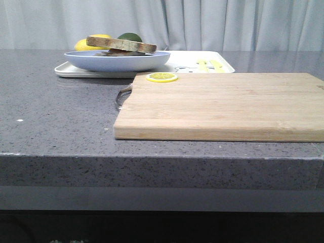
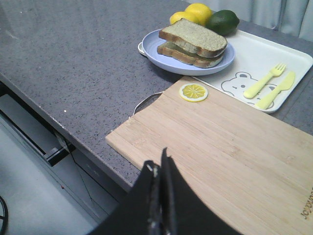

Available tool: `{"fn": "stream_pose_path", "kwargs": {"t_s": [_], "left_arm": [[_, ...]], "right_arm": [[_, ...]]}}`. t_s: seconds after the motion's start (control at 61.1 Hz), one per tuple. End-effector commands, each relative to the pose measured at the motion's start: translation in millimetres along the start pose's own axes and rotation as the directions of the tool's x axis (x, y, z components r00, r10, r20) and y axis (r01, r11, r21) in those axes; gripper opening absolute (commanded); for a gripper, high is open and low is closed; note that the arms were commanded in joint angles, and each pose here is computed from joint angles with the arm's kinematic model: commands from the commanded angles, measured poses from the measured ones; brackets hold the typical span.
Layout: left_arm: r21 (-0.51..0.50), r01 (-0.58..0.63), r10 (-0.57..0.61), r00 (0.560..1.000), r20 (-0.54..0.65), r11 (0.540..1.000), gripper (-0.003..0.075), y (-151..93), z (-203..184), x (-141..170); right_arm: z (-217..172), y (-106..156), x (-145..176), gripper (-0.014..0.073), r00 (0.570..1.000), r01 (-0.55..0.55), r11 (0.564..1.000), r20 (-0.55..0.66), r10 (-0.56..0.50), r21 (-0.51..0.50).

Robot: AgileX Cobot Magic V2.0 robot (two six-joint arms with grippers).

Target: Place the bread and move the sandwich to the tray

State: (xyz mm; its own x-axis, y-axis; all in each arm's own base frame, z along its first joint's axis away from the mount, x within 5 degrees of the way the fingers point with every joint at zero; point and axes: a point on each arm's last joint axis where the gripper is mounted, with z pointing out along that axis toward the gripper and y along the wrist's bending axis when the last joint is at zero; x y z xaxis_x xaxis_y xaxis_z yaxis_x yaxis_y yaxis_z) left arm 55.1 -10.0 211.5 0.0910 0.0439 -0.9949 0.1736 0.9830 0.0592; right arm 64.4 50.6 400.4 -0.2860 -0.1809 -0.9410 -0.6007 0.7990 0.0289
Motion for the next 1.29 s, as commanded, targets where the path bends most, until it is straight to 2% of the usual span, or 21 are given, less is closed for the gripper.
{"fn": "stream_pose_path", "kwargs": {"t_s": [0.0, 0.639, 0.884, 0.999, 1.277], "left_arm": [[-0.016, 0.007, -0.006, 0.996, 0.090, 1.000, -0.0020, 1.3, -2.2, -7.2], [-0.012, 0.040, -0.039, 0.996, 0.084, 0.999, -0.0020, 1.1, -2.3, -6.6], [-0.151, 0.116, -0.102, 0.990, 0.093, 0.982, -0.0020, 9.1, -3.0, -6.1], [-0.178, 0.117, -0.101, 0.990, 0.095, 0.977, -0.0020, 10.6, -3.3, -6.0], [-0.133, 0.119, -0.108, 0.990, 0.090, 0.984, -0.0020, 8.1, -2.9, -5.9]], "right_arm": [[-2.9, -0.5, -12.0, -0.0069, 0.996, -0.006, 1.000, 0.084, 0.005, 0.010], [-2.9, -0.5, -12.0, -0.0069, 0.996, -0.006, 1.000, 0.084, 0.005, 0.010], [-2.9, -0.5, -11.9, -0.0069, 0.997, -0.006, 1.000, 0.083, 0.005, 0.009], [-2.9, -0.5, -11.9, -0.0069, 0.997, -0.006, 1.000, 0.083, 0.005, 0.009], [-2.9, -0.5, -11.9, -0.0069, 0.997, -0.006, 1.000, 0.083, 0.005, 0.009]]}}
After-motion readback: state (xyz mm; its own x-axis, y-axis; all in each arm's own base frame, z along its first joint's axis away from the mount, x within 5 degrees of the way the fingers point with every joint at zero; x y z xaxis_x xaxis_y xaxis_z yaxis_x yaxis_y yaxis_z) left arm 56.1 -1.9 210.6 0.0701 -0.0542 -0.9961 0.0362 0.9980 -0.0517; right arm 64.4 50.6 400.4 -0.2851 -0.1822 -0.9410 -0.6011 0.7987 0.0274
